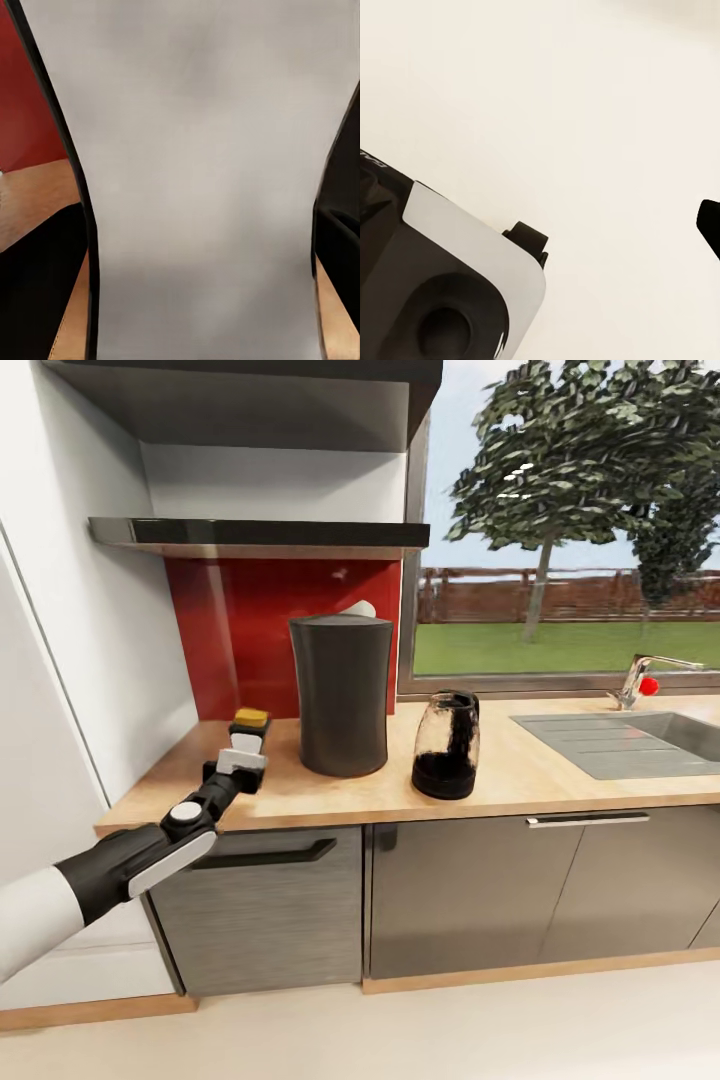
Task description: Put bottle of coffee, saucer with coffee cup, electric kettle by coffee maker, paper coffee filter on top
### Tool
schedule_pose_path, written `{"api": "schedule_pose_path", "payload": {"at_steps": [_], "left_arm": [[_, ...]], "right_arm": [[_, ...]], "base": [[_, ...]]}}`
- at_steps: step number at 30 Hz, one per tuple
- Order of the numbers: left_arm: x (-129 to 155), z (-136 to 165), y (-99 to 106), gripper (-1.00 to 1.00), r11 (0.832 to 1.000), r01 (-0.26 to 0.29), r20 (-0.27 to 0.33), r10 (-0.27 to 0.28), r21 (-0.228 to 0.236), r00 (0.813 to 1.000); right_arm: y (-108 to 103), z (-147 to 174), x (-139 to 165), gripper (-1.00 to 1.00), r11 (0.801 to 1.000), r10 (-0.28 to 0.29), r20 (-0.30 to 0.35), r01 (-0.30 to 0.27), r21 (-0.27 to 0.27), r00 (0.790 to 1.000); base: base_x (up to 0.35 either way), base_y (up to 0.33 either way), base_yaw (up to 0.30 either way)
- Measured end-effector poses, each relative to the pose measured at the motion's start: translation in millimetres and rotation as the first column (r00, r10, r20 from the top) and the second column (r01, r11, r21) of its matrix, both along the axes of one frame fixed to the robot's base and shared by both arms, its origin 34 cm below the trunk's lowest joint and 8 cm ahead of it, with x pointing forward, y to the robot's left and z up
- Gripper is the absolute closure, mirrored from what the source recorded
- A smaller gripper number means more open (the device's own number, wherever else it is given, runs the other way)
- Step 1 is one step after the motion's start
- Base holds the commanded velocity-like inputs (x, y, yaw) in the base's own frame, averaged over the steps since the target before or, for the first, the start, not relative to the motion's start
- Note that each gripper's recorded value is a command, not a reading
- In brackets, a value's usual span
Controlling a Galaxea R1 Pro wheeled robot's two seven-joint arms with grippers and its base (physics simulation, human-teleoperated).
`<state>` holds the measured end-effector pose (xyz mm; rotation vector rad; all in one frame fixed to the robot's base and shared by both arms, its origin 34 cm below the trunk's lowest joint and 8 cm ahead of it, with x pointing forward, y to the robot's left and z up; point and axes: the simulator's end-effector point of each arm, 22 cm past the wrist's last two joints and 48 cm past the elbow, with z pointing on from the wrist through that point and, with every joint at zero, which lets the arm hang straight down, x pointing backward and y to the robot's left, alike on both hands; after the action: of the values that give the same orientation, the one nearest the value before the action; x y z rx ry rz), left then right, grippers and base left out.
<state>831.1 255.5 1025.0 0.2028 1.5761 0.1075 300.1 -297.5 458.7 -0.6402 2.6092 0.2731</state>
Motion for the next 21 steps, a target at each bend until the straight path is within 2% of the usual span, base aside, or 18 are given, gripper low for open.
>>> {"api": "schedule_pose_path", "payload": {"at_steps": [2, 6, 8, 21], "left_arm": [[6, -1, 10, 1.0, 1.0, -0.012, -0.008, 0.012, -0.01, 1.0], [9, -2, 17, 1.0, 1.0, -0.023, -0.011, 0.023, -0.015, 1.0], [12, 8, 26, 1.0, 0.998, -0.041, 0.003, 0.041, -0.039, 0.999], [13, 12, 22, 1.0, 0.998, -0.038, 0.007, 0.038, -0.055, 0.999]], "right_arm": [[0, 0, 0, -1.0, 1.0, 0.0, -0.001, 0.0, 0.0, 1.0], [0, 0, -1, -1.0, 1.0, 0.0, -0.001, 0.0, 0.0, 1.0], [0, 0, -1, -1.0, 1.0, -0.001, -0.001, 0.001, 0.0, 1.0], [0, 0, -1, -1.0, 1.0, 0.0, -0.001, 0.0, 0.0, 1.0]], "base": [[0.0, 0.0, 0.0], [0.0, 0.0, 0.0], [0.0, 0.0, 0.0], [0.118, 0.0, 0.0]]}}
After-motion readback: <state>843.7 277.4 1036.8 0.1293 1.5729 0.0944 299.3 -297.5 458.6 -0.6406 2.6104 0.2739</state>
